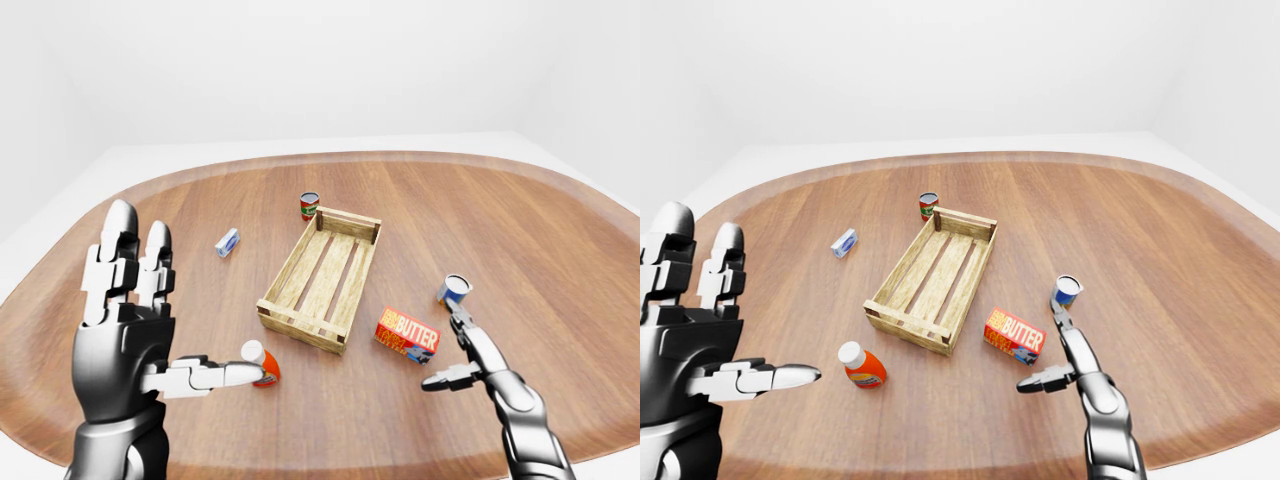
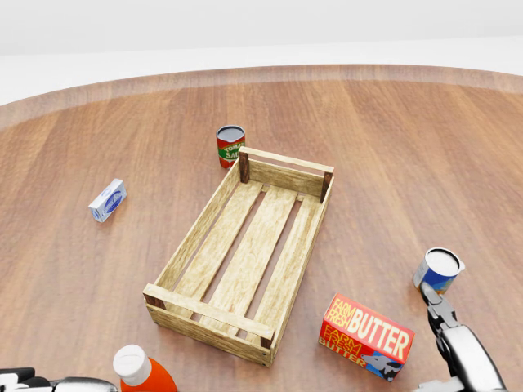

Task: Pick up the butter and put it in the tray.

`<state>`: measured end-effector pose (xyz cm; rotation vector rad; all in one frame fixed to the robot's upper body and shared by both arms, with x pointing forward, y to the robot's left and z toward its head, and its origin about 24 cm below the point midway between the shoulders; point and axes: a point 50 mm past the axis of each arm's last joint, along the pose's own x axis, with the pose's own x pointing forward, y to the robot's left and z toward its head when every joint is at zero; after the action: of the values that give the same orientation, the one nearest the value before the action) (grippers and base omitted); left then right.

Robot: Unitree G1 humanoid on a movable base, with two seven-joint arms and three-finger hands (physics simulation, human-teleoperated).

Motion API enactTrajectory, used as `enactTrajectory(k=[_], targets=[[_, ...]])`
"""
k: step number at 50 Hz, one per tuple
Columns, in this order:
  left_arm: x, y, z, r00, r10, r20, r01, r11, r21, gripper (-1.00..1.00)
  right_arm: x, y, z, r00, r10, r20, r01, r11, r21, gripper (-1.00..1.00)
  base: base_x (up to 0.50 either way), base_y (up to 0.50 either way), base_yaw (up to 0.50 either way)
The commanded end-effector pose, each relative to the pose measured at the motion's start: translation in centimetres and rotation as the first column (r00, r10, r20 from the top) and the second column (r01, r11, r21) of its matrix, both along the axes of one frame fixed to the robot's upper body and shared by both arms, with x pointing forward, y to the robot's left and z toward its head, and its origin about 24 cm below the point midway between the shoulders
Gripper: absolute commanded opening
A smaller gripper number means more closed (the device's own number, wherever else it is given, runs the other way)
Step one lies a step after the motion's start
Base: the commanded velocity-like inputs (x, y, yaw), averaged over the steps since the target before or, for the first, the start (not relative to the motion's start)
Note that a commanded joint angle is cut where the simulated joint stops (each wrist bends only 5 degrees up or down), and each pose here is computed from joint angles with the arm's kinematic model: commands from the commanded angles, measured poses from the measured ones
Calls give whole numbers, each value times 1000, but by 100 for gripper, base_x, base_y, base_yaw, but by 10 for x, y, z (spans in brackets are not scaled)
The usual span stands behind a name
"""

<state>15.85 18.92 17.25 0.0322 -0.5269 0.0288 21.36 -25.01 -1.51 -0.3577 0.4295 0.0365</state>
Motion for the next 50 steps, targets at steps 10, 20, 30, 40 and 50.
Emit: enactTrajectory(k=[10,20,30,40,50], targets=[[-1,0,2,1000,3,8,-3,1000,1,100,11,-5,-10,999,-15,-52,14,1000,-22,98,0,0,0],[-1,0,1,1000,4,5,-4,1000,0,100,15,-5,-16,997,-19,-78,15,999,-41,98,0,0,0],[0,0,0,1000,3,-1,-3,1000,1,100,19,-6,-25,992,-28,-122,24,999,-33,98,0,0,0],[-1,1,1,1000,5,3,-5,1000,0,100,30,-3,-19,994,-3,-107,-3,999,-53,98,0,0,0],[-1,0,0,1000,5,1,-5,1000,0,100,35,-4,-24,991,-9,-135,4,999,-43,98,0,0,0]])
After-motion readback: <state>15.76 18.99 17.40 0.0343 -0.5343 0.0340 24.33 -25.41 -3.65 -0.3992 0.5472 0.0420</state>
